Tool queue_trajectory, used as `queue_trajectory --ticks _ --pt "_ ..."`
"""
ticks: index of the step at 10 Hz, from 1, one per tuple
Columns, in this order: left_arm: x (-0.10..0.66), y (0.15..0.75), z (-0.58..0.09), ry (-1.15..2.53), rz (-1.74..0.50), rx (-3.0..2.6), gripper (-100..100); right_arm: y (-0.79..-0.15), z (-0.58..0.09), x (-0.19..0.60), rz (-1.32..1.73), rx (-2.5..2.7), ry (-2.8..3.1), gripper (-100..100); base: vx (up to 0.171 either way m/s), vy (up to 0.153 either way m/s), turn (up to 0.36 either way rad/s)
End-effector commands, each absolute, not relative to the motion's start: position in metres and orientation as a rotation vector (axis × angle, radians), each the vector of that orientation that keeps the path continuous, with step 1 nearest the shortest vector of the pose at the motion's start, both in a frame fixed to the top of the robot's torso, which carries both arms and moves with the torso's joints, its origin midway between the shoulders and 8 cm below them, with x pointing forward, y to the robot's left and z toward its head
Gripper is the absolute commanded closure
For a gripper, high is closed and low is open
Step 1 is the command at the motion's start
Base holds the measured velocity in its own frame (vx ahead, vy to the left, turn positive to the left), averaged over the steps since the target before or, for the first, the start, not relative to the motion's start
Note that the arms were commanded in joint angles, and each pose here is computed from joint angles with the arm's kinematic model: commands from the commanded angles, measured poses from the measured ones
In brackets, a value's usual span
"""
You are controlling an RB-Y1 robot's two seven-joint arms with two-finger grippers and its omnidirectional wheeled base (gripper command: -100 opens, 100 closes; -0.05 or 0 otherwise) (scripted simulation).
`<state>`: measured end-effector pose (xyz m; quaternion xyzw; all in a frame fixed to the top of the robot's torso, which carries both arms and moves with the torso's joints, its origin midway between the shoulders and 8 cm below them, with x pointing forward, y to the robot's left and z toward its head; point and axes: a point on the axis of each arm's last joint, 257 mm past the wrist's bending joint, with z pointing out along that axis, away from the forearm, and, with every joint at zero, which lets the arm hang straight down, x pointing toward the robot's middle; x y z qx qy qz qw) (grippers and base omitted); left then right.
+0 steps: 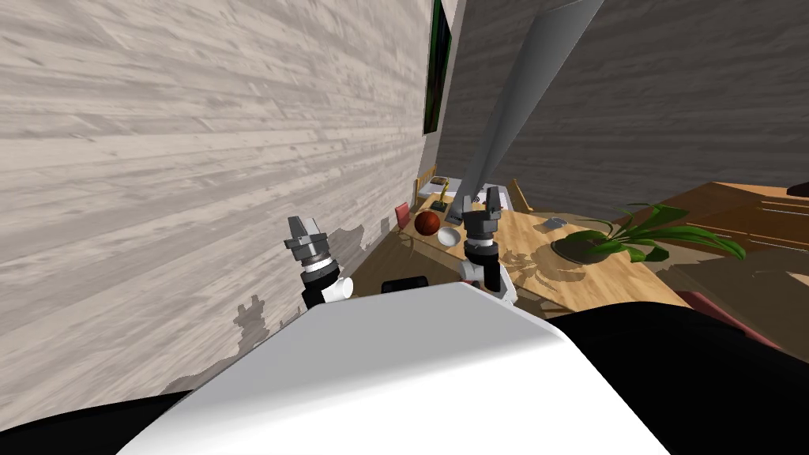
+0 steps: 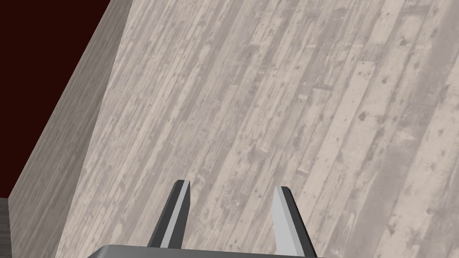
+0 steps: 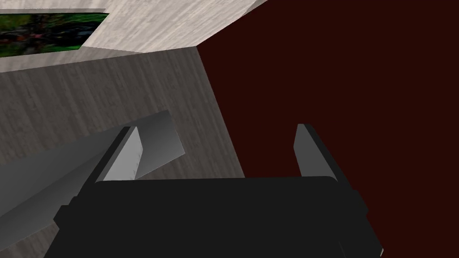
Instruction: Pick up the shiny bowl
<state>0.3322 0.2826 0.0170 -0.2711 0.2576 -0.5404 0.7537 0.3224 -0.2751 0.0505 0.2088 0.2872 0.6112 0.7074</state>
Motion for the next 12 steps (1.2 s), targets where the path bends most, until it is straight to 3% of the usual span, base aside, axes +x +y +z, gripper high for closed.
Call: queue_trajectory --ticks 1,12 --pt "0.332 0.283 0.017 0.562 -1.179 -0.592 0 -0.267 0.04 0.326 1.317 0.408 0.719 -100 0.009 0.013 0.012" --pt "0.332 0.283 0.017 0.562 -1.179 -0.592 0 -0.249 -0.045 0.344 1.05 0.085 1.162 -100 0.017 0.016 0.017"
